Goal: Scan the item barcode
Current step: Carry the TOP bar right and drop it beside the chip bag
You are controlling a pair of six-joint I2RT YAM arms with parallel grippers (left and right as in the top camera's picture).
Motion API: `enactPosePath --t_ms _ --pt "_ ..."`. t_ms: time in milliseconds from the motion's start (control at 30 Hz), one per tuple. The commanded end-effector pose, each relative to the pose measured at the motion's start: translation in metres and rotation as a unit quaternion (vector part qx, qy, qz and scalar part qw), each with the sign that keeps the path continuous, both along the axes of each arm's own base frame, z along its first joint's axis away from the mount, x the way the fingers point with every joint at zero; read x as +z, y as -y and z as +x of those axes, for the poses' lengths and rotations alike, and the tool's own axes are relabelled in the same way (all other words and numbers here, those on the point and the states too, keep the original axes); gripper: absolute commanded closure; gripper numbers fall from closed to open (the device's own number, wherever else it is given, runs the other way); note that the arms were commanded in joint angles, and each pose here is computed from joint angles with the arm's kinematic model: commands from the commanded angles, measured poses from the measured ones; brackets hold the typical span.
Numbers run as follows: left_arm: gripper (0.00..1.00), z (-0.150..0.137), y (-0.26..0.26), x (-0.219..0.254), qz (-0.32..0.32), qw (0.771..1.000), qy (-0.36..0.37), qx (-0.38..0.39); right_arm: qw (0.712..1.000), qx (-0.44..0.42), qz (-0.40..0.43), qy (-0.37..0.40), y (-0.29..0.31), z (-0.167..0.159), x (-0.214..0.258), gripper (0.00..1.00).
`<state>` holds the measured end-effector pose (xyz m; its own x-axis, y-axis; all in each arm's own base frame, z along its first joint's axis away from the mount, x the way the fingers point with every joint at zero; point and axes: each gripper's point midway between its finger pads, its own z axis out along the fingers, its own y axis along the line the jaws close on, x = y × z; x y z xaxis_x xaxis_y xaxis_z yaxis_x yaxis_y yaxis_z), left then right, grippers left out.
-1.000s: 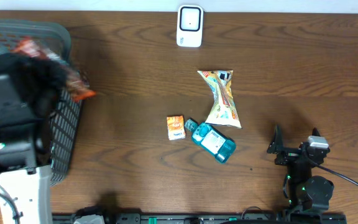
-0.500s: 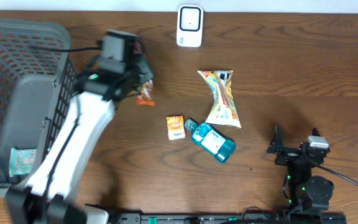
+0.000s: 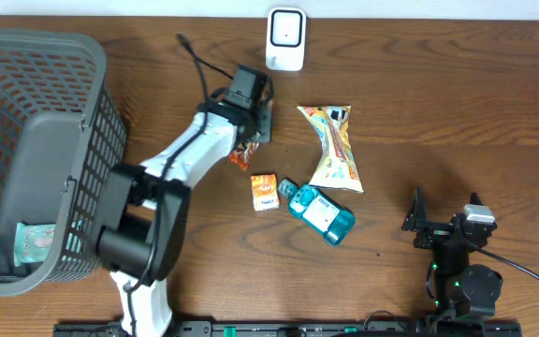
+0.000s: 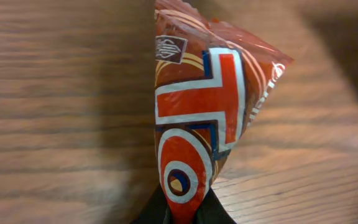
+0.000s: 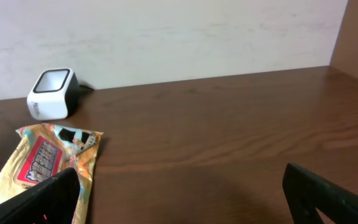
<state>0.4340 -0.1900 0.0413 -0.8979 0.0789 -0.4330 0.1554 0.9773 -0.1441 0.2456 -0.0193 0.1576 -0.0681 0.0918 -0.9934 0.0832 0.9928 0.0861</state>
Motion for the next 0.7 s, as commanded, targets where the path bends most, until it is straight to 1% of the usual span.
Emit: enactPosePath --t_ms 0,133,300,333,367,400,433,533,633,667 --pt "0.92 -0.016 0.022 -0.023 0.010 0.992 -0.017 -0.121 1.000 0.001 -0.006 0.000 0.000 0.000 -0.001 0.01" --pt "0.91 -0.031 0.054 -0.015 -0.061 0.984 -0.032 -0.165 1.000 0.001 -0.006 0.000 0.000 0.000 -0.001 0.01" --pt "0.83 -0.043 0.068 0.005 -0.099 0.975 -0.035 -0.198 1.000 0.001 -0.006 0.000 0.000 0.000 -0.001 0.01" --pt "0.72 -0.044 0.067 0.010 -0.099 0.975 -0.033 -0.198 1.000 0.001 -0.006 0.000 0.000 0.000 -0.001 0.01" --pt "0.58 -0.043 0.064 0.016 -0.093 0.976 -0.027 -0.194 1.000 0.001 -0.006 0.000 0.000 0.000 -0.001 0.01" --pt "0.18 -0.040 0.058 0.021 -0.079 0.979 -0.017 -0.186 1.000 0.001 -0.006 0.000 0.000 0.000 -0.001 0.01" --pt "0.02 -0.036 0.051 0.026 -0.061 0.983 -0.006 -0.176 1.000 0.001 -0.006 0.000 0.000 0.000 -0.001 0.01" --pt "0.01 -0.023 0.021 0.055 -0.002 0.990 0.040 -0.134 1.000 0.001 -0.006 0.000 0.000 0.000 -0.001 0.01" --pt "0.00 -0.021 0.000 0.100 0.019 0.990 0.088 -0.104 1.000 0.001 -0.006 0.000 0.000 0.000 -0.001 0.01" --pt "0.00 -0.021 -0.007 0.123 0.020 0.989 0.113 -0.095 1.000 0.001 -0.006 0.000 0.000 0.000 -0.001 0.01"
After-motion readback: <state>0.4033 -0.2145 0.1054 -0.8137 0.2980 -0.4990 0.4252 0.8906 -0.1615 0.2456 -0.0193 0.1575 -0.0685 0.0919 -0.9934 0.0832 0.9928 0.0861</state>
